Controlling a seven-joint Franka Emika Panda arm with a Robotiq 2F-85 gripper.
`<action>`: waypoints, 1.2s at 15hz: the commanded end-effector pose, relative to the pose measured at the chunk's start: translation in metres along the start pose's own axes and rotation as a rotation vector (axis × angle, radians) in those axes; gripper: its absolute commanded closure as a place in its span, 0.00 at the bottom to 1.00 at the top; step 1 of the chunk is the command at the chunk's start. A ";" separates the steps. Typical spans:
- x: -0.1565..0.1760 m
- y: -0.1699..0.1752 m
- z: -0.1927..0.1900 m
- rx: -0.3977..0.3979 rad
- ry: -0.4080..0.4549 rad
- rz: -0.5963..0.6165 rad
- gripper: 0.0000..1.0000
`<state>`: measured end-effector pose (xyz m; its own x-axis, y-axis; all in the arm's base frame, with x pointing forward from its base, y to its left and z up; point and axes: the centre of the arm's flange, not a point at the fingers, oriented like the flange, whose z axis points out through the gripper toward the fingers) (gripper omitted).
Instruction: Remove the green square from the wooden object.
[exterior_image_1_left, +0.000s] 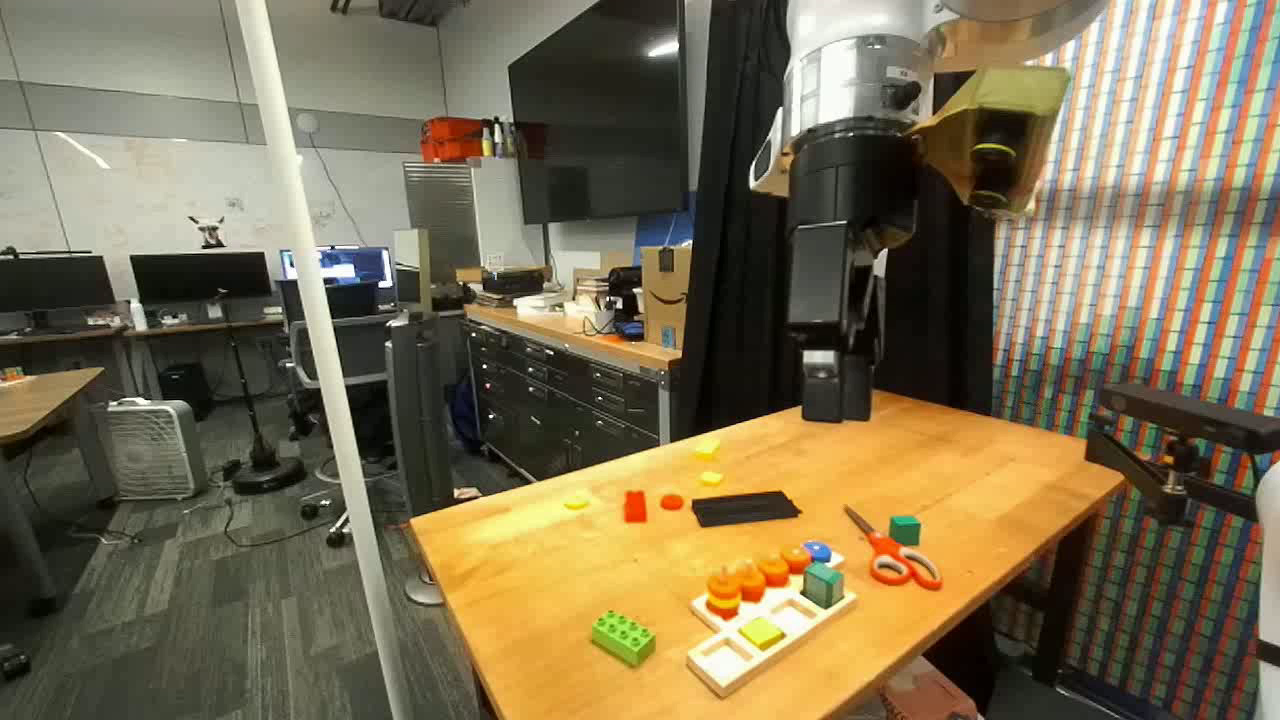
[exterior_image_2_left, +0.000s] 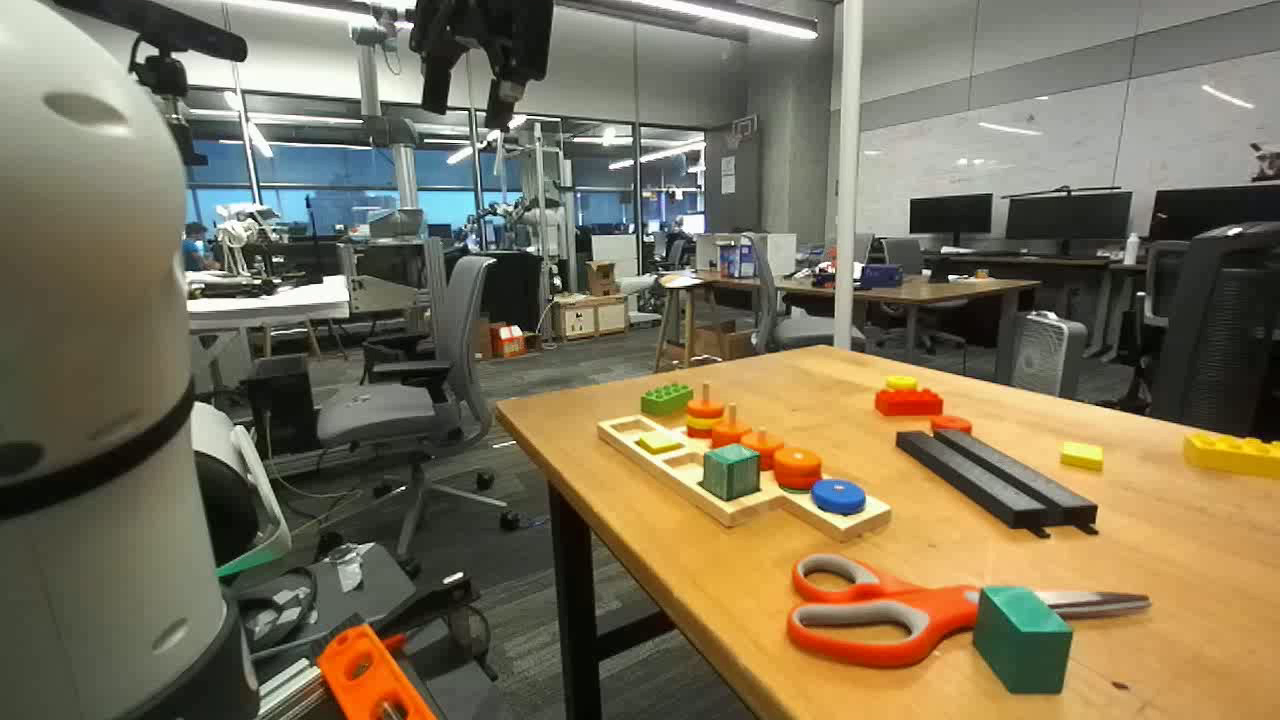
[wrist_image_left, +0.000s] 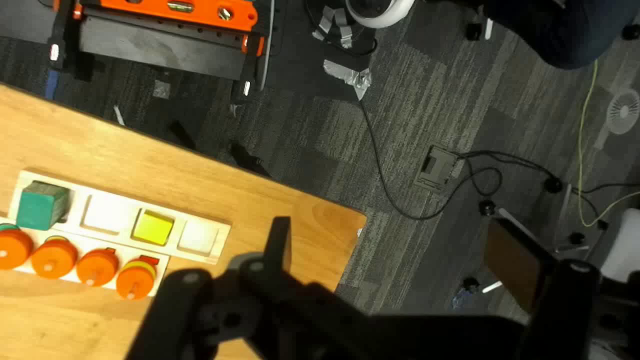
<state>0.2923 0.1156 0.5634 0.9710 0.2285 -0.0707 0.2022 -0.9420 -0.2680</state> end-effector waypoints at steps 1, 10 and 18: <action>0.000 -0.001 -0.002 0.000 0.005 -0.001 0.00; 0.003 0.014 0.008 -0.039 0.051 0.034 0.00; 0.018 0.089 0.055 -0.182 0.152 0.151 0.00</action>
<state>0.3164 0.0724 0.5131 0.9958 0.0914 0.0079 0.0916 -0.9848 -0.1478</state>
